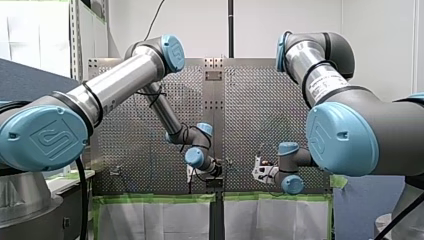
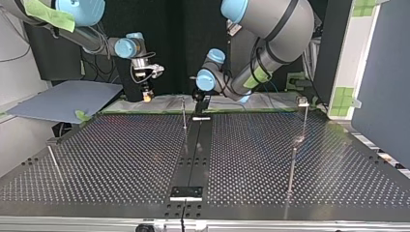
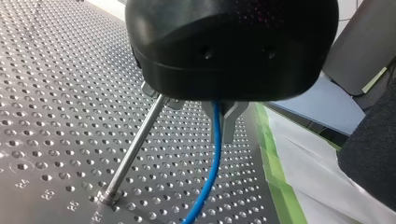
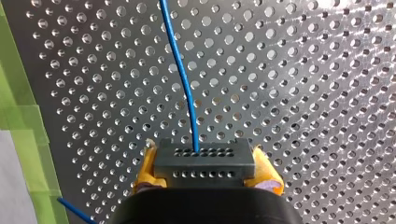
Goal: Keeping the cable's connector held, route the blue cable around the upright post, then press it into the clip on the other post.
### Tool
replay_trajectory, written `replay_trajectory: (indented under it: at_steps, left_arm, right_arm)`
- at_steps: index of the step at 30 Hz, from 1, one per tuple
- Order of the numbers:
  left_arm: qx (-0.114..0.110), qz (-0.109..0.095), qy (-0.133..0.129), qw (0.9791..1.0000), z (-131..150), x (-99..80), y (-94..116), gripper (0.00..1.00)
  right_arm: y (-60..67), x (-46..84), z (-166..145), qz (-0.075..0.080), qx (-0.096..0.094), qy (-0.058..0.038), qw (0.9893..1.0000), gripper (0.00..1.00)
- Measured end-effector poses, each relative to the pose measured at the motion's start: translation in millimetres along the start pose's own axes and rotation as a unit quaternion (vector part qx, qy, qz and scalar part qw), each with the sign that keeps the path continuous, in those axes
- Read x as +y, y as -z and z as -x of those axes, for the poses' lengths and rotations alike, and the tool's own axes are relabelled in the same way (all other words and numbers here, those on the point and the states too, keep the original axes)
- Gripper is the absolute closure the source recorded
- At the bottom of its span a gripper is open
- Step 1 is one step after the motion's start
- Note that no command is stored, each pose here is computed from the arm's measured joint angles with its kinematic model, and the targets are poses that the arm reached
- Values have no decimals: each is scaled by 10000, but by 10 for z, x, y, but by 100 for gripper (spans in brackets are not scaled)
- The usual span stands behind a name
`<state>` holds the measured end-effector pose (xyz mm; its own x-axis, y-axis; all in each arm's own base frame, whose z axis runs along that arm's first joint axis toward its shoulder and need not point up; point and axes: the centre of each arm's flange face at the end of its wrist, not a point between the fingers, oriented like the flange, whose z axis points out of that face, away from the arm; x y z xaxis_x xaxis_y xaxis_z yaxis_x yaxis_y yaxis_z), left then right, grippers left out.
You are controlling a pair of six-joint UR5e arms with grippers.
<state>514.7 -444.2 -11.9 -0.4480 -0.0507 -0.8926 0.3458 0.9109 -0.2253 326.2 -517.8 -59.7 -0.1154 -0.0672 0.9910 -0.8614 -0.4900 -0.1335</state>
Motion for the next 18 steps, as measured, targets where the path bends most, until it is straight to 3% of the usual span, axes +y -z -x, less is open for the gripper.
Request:
replay_trajectory:
  at_steps: [9, 18]
  left_arm:
    - [-103, -156, 3, 9998, 33, 5, -39, 100]
    - [-81, -206, -164, 9996, 32, 7, -40, 100]
  right_arm:
    - [-15, 20, -11, -22, 20, 8, 10000, 100]
    - [-21, 18, -14, -48, 20, 31, 10000, 100]
